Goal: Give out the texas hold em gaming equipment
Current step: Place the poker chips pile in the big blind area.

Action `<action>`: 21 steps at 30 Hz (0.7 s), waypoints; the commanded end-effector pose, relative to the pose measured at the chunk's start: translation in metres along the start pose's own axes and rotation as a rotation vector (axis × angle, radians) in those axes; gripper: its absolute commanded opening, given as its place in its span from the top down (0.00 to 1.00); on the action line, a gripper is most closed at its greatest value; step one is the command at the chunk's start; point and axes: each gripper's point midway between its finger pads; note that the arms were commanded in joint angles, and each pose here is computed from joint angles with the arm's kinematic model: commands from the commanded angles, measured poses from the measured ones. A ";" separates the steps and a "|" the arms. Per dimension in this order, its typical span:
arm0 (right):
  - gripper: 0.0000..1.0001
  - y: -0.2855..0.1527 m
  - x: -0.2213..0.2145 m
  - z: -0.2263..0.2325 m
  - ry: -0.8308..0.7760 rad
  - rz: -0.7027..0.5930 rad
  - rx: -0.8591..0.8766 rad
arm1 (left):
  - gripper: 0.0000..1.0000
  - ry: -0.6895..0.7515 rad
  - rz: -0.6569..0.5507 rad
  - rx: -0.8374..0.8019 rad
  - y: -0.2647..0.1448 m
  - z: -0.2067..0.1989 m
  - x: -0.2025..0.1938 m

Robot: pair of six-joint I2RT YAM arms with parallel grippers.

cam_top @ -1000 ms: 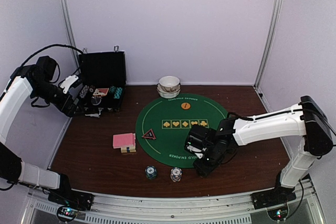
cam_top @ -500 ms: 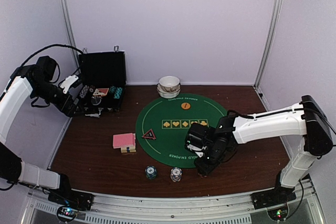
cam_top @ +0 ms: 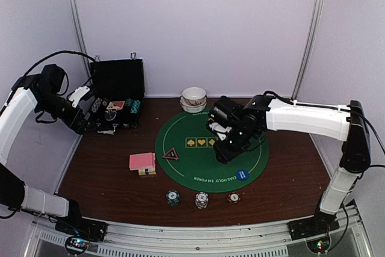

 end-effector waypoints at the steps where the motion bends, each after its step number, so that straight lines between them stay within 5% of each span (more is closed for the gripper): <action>1: 0.87 0.006 0.061 -0.030 0.078 -0.080 -0.065 | 0.03 0.023 -0.038 0.032 -0.014 0.003 0.009; 10: 0.88 0.055 0.162 -0.088 0.249 -0.176 -0.129 | 0.02 0.028 -0.036 0.032 -0.013 0.002 0.008; 21: 0.87 0.122 0.209 -0.126 0.341 -0.161 -0.134 | 0.02 0.034 -0.039 0.021 -0.011 0.002 0.009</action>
Point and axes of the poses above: each gripper's point midway between its finger pads, its own y axis out along the fingers, its own z axis along the line the jaws close on, x = y × z, and after that the axes turned 14 degrees about y, right-handed
